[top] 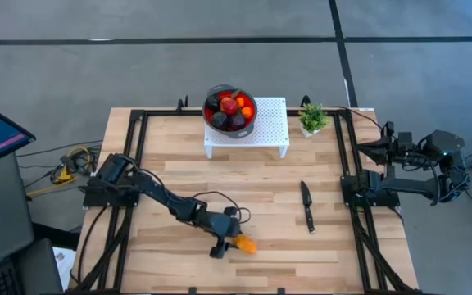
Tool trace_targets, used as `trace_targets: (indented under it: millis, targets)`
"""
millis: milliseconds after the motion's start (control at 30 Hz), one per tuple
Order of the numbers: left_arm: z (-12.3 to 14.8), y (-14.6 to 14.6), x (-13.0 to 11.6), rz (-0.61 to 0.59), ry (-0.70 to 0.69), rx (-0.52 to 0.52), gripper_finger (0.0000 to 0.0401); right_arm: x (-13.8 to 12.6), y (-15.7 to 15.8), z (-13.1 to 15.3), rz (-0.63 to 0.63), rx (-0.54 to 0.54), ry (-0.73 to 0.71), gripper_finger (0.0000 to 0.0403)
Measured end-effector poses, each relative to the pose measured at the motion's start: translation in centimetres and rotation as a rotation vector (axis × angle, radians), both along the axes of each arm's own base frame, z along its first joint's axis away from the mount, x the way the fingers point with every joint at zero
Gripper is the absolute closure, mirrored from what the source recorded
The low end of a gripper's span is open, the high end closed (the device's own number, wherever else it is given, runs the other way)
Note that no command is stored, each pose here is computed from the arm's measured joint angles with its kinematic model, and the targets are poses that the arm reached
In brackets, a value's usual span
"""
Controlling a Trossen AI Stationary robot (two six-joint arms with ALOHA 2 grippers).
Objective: Pick & Place Fruit
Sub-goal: Put the mango into the strainer bowl on the shelf
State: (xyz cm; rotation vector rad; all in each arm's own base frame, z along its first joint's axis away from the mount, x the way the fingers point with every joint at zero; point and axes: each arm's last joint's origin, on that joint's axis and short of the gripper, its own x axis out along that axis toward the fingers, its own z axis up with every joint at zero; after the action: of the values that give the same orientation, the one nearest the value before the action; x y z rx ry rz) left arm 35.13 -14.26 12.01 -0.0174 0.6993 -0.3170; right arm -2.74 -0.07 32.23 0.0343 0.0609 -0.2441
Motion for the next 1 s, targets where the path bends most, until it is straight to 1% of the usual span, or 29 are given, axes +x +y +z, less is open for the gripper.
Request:
trace_targets:
  millis: [133,400,533,567,633,733,867,1000]
  targets:
    - [0.0,0.0,0.0,-0.001,-0.005,-0.001,0.0198,0.0,0.0,0.0,0.0,0.0,0.0,0.0386]
    - [0.2,0.0,0.0,-0.002,-0.008,-0.001,0.0189,0.0,0.0,0.0,0.0,0.0,0.0,0.0386]
    - [1.2,0.3,0.2,0.016,-0.046,-0.009,0.0192,0.0,0.0,0.0,0.0,0.0,0.0,0.0386]
    - [1.7,0.5,0.3,0.025,-0.073,-0.017,0.0193,0.0,0.0,0.0,0.0,0.0,-0.001,0.0386]
    - [2.9,1.3,0.6,0.06,-0.121,-0.011,0.0192,0.0,0.0,0.0,0.0,0.0,-0.001,0.0386]
    - [5.8,2.8,0.9,0.122,-0.252,0.001,0.019,0.0,0.0,0.0,0.0,0.0,-0.001,0.0386]
    - [10.8,5.5,0.6,0.234,-0.46,0.025,0.0189,0.0,0.0,0.0,0.0,0.0,-0.001,0.0386]
    - [16.4,9.1,-0.8,0.41,-0.677,0.031,0.0189,0.0,0.0,0.0,0.0,0.0,-0.001,0.0386]
